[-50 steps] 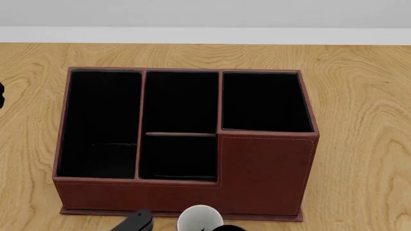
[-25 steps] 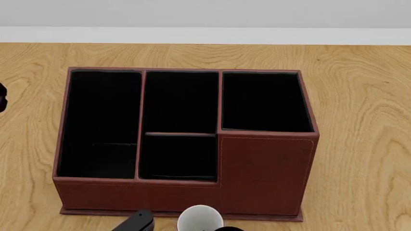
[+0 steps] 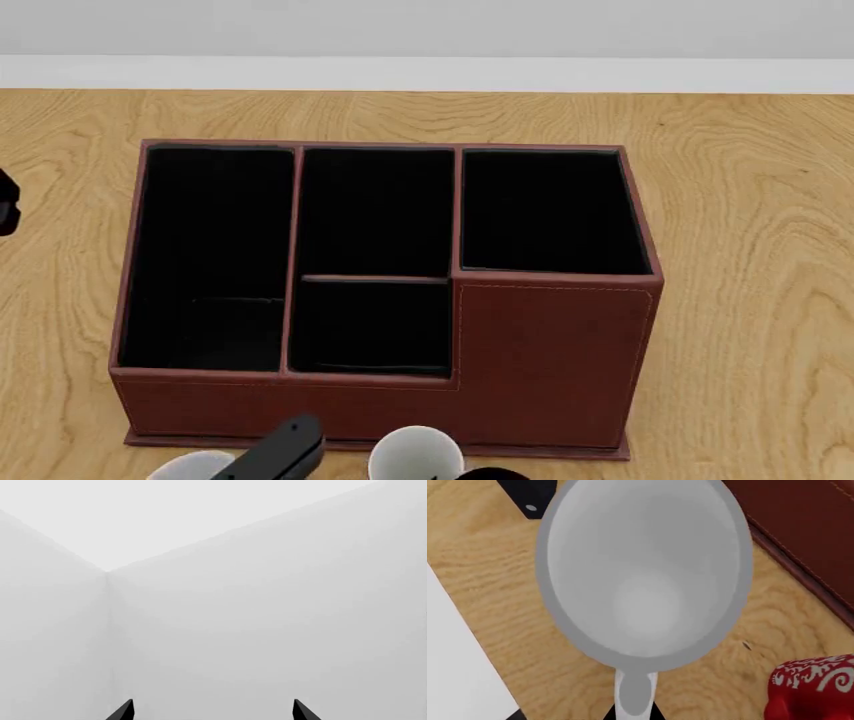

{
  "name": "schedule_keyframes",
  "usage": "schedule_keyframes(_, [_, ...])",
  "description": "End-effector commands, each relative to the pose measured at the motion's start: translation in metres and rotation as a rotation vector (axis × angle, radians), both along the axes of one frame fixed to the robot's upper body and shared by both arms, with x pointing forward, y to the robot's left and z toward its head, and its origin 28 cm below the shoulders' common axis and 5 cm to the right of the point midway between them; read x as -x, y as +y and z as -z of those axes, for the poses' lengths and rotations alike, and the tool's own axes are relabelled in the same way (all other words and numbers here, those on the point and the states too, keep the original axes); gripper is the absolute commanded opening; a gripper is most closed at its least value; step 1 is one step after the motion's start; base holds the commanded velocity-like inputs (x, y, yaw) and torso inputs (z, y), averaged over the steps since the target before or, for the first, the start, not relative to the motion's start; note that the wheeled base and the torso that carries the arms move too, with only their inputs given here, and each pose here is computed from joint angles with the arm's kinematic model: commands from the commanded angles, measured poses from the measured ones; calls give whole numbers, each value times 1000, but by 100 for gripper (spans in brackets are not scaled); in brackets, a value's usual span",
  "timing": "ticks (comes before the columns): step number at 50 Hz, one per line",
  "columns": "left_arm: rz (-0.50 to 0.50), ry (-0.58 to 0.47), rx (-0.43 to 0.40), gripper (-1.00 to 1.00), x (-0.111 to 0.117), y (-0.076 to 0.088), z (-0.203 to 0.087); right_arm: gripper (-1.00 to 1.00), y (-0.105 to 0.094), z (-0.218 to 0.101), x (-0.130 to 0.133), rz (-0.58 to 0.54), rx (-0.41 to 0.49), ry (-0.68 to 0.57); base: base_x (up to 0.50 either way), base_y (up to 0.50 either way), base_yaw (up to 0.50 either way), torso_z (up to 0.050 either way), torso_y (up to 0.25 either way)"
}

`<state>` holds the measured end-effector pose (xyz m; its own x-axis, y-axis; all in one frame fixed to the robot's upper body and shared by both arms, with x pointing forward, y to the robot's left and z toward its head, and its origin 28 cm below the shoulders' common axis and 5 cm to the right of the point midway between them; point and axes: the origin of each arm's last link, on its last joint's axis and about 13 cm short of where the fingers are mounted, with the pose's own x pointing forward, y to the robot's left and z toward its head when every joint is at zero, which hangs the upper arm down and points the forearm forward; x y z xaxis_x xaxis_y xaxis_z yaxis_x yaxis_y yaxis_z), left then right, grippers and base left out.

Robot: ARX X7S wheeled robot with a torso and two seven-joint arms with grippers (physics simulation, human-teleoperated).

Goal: Pick up the white mug and place it to the right of the caddy.

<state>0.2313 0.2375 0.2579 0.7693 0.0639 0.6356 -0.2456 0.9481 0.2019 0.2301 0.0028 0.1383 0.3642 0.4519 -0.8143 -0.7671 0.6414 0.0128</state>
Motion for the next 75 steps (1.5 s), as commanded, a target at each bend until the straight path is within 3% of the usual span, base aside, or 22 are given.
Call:
schedule_keyframes(1, [2,-8,-2,100,4,-2,-2,-100,-6,-16,10,-2,-24,-72,0,0,0,0,0])
schedule_keyframes(39, [10,-12,-6,100,7,-4,-4,-100,-33,-76,52,52,-115,-268,0,0,0,0,0])
schedule_keyframes(75, [19,-12,-5,100,5,-5,-3,-100,-74,-142,45,326,-274,-523,0,0,0,0,1])
